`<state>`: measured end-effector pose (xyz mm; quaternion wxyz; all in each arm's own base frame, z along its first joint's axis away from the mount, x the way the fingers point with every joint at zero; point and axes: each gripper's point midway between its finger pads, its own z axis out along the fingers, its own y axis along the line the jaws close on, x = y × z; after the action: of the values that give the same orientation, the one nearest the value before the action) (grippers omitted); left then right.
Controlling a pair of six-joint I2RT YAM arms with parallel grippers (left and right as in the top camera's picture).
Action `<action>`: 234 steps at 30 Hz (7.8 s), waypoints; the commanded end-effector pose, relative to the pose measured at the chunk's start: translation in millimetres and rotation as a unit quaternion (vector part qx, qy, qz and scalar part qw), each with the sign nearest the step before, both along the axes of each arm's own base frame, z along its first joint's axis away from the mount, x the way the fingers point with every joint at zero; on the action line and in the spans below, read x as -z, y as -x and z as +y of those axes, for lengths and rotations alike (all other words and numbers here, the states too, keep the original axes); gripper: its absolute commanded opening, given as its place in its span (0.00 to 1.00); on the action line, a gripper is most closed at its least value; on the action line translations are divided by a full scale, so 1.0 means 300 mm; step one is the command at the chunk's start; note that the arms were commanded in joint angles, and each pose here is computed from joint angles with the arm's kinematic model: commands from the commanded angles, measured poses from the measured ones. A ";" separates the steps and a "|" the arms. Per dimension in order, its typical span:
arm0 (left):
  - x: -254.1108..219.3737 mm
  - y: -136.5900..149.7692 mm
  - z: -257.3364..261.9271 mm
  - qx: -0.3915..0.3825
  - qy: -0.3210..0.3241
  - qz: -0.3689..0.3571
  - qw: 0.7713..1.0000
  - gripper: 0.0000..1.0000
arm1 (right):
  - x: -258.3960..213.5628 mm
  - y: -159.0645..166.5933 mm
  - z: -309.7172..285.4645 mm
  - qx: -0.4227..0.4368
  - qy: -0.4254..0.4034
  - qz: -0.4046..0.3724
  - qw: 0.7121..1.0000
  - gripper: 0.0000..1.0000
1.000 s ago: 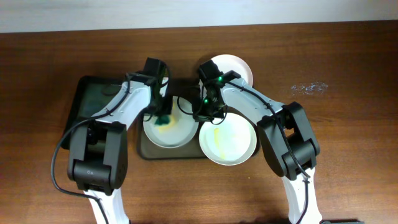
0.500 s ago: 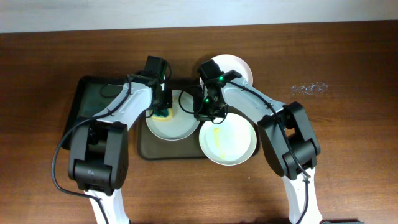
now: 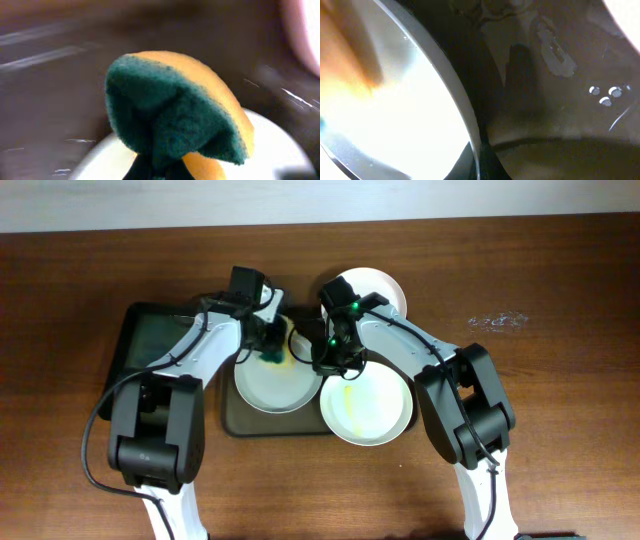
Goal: Clean dirty plates on tray and stack at the side
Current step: 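Scrub the left plate with the sponge while the right gripper holds its rim, then lift the scrubbed plate with the right gripper and place it right of the tray, then move the right gripper to the front plate and pull it left, then scrub the front plate with the sponge in the left gripper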
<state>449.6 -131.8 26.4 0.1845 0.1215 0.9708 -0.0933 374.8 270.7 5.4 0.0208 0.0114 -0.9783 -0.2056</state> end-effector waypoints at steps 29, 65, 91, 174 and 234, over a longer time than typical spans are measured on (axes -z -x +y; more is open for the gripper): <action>-0.508 -0.024 0.450 -0.176 0.000 0.053 0.983 0.00 | -0.037 -0.035 -0.016 -0.027 0.034 -0.039 0.998 0.04; -0.494 0.024 0.597 -0.224 -0.019 0.076 0.971 0.00 | -0.808 0.043 -0.030 0.001 0.440 -0.403 0.802 0.04; -0.496 0.011 0.519 -0.198 -0.020 0.071 0.977 0.00 | -0.340 0.026 -1.342 0.258 0.170 0.037 0.950 0.04; -0.497 -0.019 0.349 -0.125 -0.034 0.049 0.990 0.00 | -0.028 0.053 -0.052 0.064 0.033 -0.183 0.981 0.43; 0.037 0.244 -0.109 0.005 0.112 0.162 0.980 0.00 | 0.025 0.098 -0.080 0.156 0.031 -0.099 0.982 0.04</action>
<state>357.7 -156.7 14.8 -0.0025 0.0949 0.9719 -0.2155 347.7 250.8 4.7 -0.1153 -0.1162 -0.9691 -0.1847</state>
